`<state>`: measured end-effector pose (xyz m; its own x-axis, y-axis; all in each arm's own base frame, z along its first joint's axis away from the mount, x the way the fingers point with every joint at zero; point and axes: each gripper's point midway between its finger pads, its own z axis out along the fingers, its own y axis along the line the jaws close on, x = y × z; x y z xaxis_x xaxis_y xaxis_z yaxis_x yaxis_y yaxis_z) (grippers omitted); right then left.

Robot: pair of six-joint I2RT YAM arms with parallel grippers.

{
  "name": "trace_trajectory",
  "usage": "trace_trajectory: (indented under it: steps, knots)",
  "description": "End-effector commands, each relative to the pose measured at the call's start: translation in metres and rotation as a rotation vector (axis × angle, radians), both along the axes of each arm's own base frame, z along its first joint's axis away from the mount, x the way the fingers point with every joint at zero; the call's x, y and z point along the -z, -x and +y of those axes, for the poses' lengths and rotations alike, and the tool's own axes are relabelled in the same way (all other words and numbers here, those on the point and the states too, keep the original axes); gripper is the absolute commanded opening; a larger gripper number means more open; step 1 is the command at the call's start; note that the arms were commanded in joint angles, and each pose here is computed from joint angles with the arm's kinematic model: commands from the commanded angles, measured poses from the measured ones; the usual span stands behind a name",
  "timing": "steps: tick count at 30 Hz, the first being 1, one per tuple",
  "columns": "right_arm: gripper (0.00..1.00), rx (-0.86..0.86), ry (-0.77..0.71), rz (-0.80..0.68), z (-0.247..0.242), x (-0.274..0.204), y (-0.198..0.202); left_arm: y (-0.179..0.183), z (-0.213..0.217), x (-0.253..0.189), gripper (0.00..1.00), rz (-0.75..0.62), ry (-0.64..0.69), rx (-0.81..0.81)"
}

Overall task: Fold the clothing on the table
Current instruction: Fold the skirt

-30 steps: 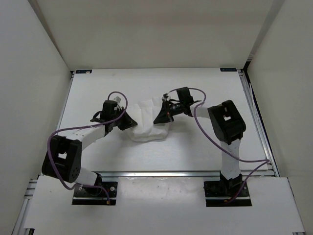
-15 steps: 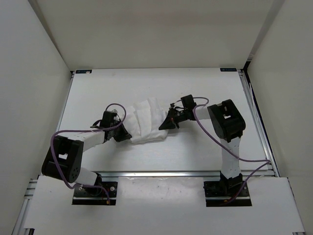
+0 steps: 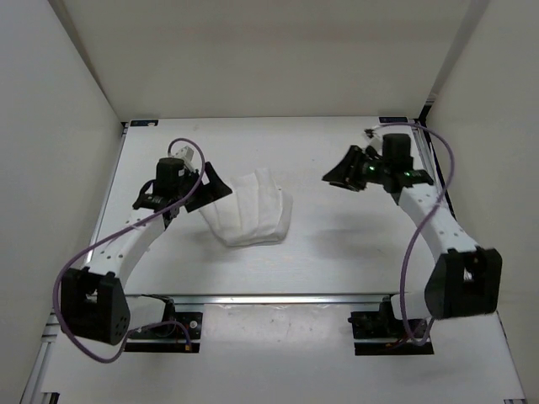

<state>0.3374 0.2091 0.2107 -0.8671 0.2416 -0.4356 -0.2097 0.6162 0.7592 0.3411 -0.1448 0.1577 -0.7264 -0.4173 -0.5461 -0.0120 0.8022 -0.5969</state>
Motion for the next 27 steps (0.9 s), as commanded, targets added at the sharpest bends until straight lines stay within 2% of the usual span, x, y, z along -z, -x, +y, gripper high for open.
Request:
trace_trajectory:
  steps: [1,3,5,11,14,17,27]
  knots:
    - [0.46,0.19,0.118,0.091,-0.068,0.043,0.022,0.043,0.019,0.035,0.99,0.099,-0.138,0.002]
    - [0.47,0.268,0.118,0.12,-0.091,0.061,0.041,0.061,0.028,0.044,0.98,0.114,-0.186,-0.003]
    - [0.48,0.333,0.126,0.074,-0.111,0.057,0.051,0.078,0.044,0.063,0.99,0.16,-0.23,-0.043]
    - [0.5,0.375,0.111,0.128,-0.116,0.083,0.079,0.11,0.08,0.096,0.99,0.258,-0.315,-0.155]
    - [0.5,0.365,0.111,0.165,-0.114,0.096,0.082,0.113,0.091,0.103,0.99,0.298,-0.337,-0.202]
    - [0.51,0.361,0.121,0.21,-0.115,0.111,0.086,0.116,0.094,0.108,0.99,0.338,-0.303,-0.21]
    - [0.52,0.333,0.12,0.231,-0.108,0.12,0.089,0.118,0.099,0.111,0.98,0.345,-0.283,-0.238]
